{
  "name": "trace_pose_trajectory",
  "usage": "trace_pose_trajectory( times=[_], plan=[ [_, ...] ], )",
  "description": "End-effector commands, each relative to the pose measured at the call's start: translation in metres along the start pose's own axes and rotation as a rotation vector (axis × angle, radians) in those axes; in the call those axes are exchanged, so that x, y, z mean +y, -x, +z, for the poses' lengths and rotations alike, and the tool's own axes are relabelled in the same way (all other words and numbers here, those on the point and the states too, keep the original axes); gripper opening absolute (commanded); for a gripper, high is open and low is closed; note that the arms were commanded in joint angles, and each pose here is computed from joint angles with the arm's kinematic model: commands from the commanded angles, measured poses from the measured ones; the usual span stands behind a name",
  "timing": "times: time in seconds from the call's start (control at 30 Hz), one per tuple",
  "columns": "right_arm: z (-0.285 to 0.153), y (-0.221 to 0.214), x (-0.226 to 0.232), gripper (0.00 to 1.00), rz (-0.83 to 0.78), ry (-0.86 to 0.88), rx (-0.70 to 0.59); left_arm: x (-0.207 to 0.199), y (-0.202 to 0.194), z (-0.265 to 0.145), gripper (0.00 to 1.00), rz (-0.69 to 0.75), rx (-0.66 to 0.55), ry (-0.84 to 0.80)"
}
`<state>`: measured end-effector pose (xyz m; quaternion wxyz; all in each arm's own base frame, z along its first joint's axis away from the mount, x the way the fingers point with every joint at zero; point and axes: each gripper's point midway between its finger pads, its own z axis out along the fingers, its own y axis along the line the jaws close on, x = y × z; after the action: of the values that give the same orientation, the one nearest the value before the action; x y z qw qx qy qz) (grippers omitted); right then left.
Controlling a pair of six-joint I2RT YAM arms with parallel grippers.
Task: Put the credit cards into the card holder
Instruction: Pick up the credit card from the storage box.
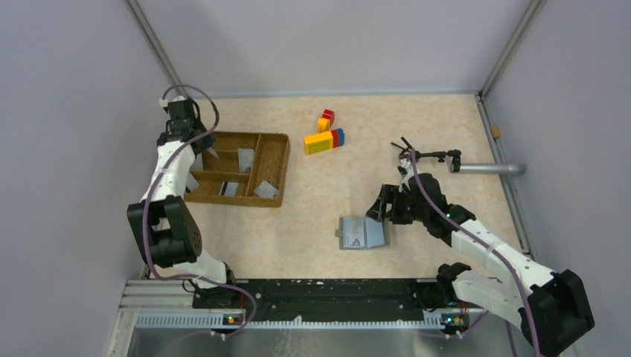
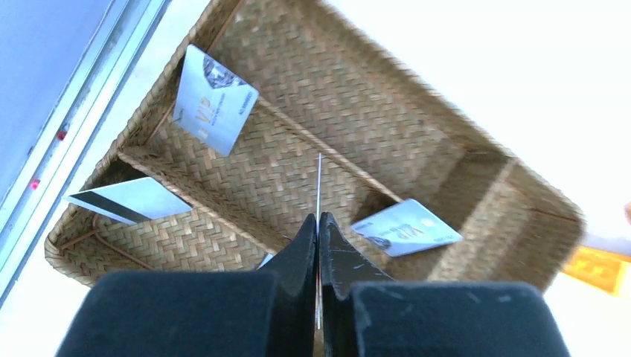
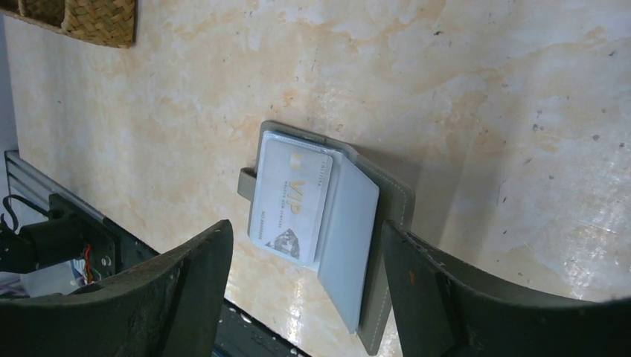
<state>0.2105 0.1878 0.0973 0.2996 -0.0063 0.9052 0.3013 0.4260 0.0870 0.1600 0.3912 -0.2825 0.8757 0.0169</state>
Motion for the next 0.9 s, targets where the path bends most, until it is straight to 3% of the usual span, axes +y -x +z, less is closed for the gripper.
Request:
trace_pose_trajectory(
  times=[0.0, 0.23, 0.4, 0.53, 0.67, 0.87],
  plan=[
    [-0.018, 0.029, 0.008, 0.72, -0.030, -0.017, -0.094, -0.022, 0.027, -0.054, 0.00, 0.020, -0.095, -0.150],
    [-0.052, 0.053, 0.042, 0.76, -0.133, 0.119, -0.211, -0.081, -0.003, -0.127, 0.00, 0.117, -0.040, -0.556],
    [-0.078, 0.052, 0.088, 0.78, -0.232, 0.361, -0.232, -0.149, -0.092, -0.178, 0.00, 0.344, 0.192, -0.914],
    [-0.086, 0.039, 0.111, 0.78, -0.238, 0.514, -0.173, -0.195, -0.179, -0.238, 0.00, 0.513, 0.427, -1.272],
    [-0.088, 0.027, 0.122, 0.77, -0.202, 0.616, -0.120, -0.204, -0.237, -0.291, 0.00, 0.590, 0.654, -1.565],
    [-0.087, 0.000, 0.130, 0.73, -0.177, 0.700, 0.006, -0.199, -0.289, -0.337, 0.00, 0.655, 0.897, -1.779]
  ],
)
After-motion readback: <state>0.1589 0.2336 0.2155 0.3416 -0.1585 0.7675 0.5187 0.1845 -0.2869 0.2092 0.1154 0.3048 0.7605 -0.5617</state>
